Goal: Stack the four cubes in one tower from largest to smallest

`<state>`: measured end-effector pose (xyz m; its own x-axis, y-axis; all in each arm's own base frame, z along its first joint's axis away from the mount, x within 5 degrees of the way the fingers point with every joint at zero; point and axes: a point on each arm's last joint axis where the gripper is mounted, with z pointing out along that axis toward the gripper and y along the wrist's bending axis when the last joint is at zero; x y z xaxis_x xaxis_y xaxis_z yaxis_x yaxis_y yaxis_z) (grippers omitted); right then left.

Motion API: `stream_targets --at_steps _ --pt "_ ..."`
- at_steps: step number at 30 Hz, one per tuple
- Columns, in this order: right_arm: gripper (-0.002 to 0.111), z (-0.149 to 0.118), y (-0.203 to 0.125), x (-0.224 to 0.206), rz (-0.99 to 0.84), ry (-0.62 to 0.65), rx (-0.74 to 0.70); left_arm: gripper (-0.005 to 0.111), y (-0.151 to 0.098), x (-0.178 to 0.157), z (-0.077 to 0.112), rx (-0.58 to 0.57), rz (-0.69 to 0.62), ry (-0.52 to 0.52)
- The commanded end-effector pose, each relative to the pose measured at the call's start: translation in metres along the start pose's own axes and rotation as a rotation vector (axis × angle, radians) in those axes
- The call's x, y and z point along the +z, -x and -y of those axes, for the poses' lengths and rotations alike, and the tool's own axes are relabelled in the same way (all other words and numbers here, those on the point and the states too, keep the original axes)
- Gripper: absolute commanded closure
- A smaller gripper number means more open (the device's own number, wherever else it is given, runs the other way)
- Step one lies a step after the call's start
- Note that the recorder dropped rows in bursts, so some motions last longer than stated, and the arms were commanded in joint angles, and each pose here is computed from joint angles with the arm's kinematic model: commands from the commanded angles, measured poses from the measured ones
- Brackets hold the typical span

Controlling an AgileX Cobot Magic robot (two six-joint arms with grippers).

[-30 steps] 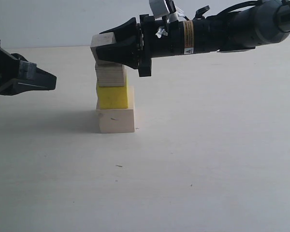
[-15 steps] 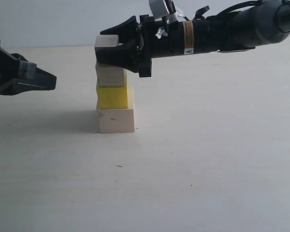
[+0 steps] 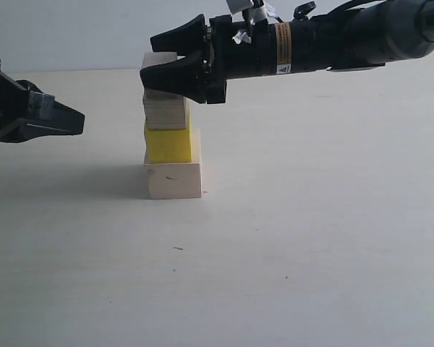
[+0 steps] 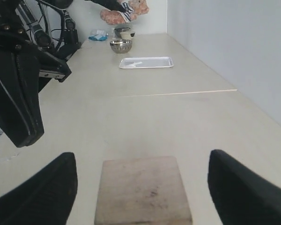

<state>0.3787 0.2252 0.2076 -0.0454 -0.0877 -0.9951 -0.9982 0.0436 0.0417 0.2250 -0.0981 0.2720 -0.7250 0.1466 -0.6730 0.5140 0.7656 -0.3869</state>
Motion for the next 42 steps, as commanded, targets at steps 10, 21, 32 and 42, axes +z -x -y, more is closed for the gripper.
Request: stream_targets --at_steps 10,21,32,42 --pt "0.041 -0.042 0.119 -0.027 0.046 -0.075 -0.08 0.107 -0.001 -0.002 0.002 -0.002 -0.001 -0.014" --pt "0.108 -0.074 0.193 -0.083 -0.035 -0.484 0.009 0.107 0.012 -0.009 0.004 0.044 0.066 0.016" --pt "0.108 -0.107 0.228 -0.179 0.159 -0.944 0.075 0.107 0.075 -0.083 0.031 0.234 0.483 0.194" --pt "0.108 -0.22 0.228 -0.231 0.251 -1.256 -0.161 0.107 0.075 -0.155 0.051 0.343 0.849 0.414"
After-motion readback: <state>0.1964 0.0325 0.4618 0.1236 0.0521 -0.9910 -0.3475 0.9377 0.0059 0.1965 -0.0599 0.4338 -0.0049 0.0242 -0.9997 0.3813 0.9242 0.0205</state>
